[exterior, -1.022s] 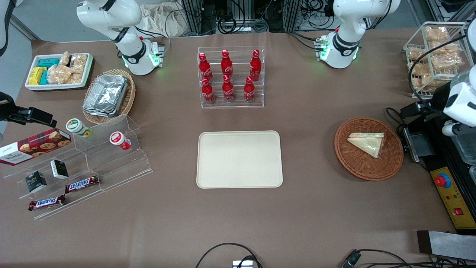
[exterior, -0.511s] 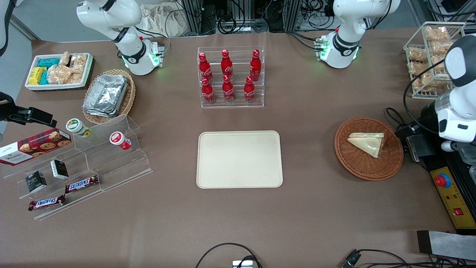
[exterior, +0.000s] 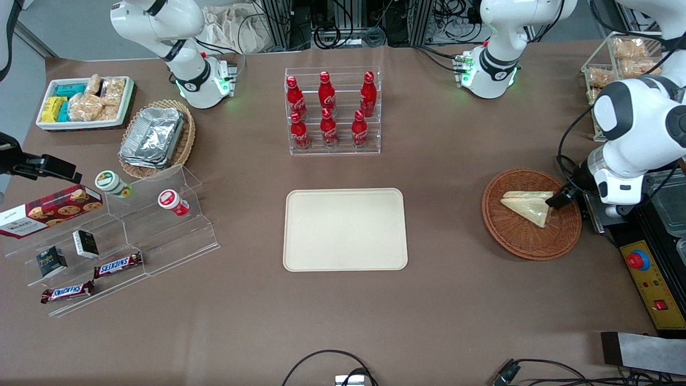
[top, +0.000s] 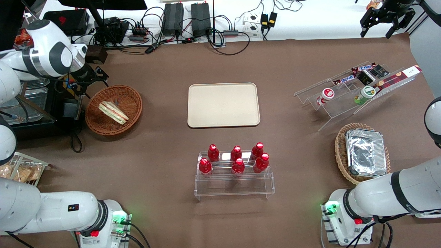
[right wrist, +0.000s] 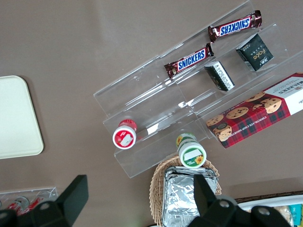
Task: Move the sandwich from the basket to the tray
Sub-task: 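Move the open left gripper over the wrapped sandwich in the basket, then lower the open left gripper around the wrapped sandwich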
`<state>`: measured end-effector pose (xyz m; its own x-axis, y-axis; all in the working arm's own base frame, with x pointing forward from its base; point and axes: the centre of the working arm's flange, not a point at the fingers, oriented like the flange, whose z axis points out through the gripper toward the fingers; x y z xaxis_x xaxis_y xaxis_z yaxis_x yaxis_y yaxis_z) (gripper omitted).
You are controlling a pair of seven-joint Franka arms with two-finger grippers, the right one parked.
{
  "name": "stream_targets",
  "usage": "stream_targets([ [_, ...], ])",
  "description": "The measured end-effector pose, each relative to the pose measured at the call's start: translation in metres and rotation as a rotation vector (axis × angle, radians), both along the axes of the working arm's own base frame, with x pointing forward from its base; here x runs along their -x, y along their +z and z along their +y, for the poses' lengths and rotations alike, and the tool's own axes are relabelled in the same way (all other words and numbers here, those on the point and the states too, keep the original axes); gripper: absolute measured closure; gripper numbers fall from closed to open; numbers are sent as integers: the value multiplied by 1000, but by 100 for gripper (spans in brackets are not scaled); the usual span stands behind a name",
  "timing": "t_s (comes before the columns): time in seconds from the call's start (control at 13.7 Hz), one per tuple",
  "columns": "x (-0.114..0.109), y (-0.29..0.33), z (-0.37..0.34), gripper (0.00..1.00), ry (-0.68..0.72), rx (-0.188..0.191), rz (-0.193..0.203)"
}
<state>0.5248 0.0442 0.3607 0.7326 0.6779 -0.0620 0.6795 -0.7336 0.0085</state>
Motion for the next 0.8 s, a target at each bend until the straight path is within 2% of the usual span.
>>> stream_targets([
  [0.37,21,-39,9,0,47,3,-54],
  [0.8,29,-68,10,0,101,26,-80],
])
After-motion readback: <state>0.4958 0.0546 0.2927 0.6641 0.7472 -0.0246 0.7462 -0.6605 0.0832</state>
